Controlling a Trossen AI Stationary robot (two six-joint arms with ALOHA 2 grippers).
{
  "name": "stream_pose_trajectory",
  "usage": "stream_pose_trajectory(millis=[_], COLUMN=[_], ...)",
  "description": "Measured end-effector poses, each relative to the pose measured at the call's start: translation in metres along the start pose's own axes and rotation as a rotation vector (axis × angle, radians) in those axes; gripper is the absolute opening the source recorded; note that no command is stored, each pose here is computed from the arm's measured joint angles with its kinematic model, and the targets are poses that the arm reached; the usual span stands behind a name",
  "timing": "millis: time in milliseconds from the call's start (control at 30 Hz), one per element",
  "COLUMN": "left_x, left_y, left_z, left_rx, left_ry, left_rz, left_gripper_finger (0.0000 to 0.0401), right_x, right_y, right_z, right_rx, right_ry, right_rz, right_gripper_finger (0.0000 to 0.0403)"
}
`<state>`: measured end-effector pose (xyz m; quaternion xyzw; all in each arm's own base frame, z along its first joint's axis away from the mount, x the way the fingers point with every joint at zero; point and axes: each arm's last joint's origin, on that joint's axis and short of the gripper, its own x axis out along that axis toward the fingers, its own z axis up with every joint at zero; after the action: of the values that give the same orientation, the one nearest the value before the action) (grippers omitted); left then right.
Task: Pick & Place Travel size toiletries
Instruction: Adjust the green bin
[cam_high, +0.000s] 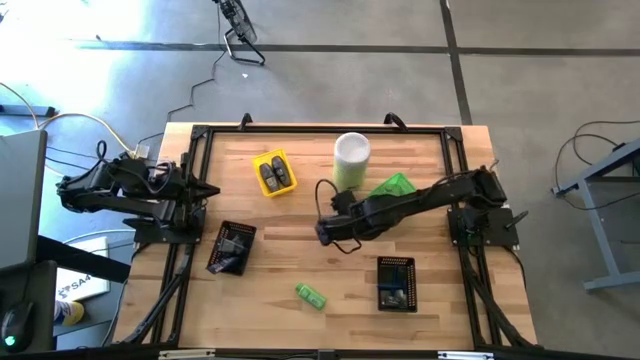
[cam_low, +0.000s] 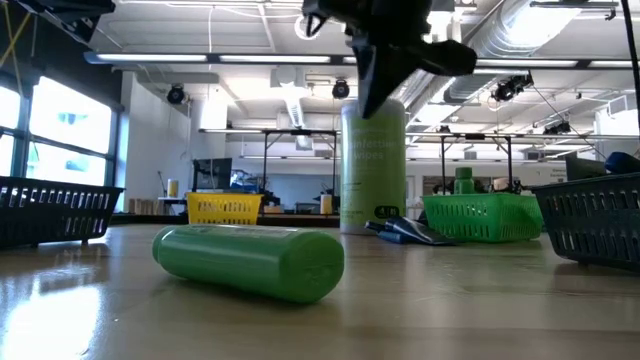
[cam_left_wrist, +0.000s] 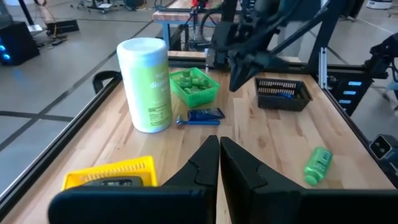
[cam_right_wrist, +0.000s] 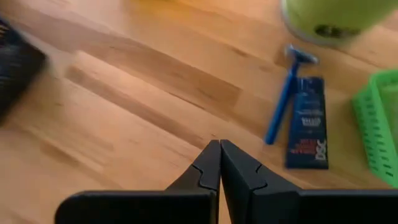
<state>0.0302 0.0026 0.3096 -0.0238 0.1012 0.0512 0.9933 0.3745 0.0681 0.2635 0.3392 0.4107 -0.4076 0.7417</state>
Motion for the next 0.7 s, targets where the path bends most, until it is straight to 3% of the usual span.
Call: stream_pose_trajectory(millis=[167, 433, 700], left_x=[0.000, 0.000, 0.000], left_y=[0.000, 0.000, 0.000], left_z=[0.000, 0.000, 0.000], left_rx=[0.001, -0.001, -0.001], left_ry=[-0.002, -0.003, -0.003], left_rz=[0.000, 0.000, 0.001], left_gripper_finger=[0.0010, 0.0010, 0.0010], right_x=[0.022, 0.061, 0.053], right_y=[-0.002, 0.004, -0.008], right_z=[-0.009, -0.024, -0.025], right_rx=[-0.037, -0.132, -0.130], right_ry=[0.080, 0.169, 0.168], right_rz=[-0.105, -0.179, -0.295], right_gripper_finger=[0.0004, 0.0004, 0.0003])
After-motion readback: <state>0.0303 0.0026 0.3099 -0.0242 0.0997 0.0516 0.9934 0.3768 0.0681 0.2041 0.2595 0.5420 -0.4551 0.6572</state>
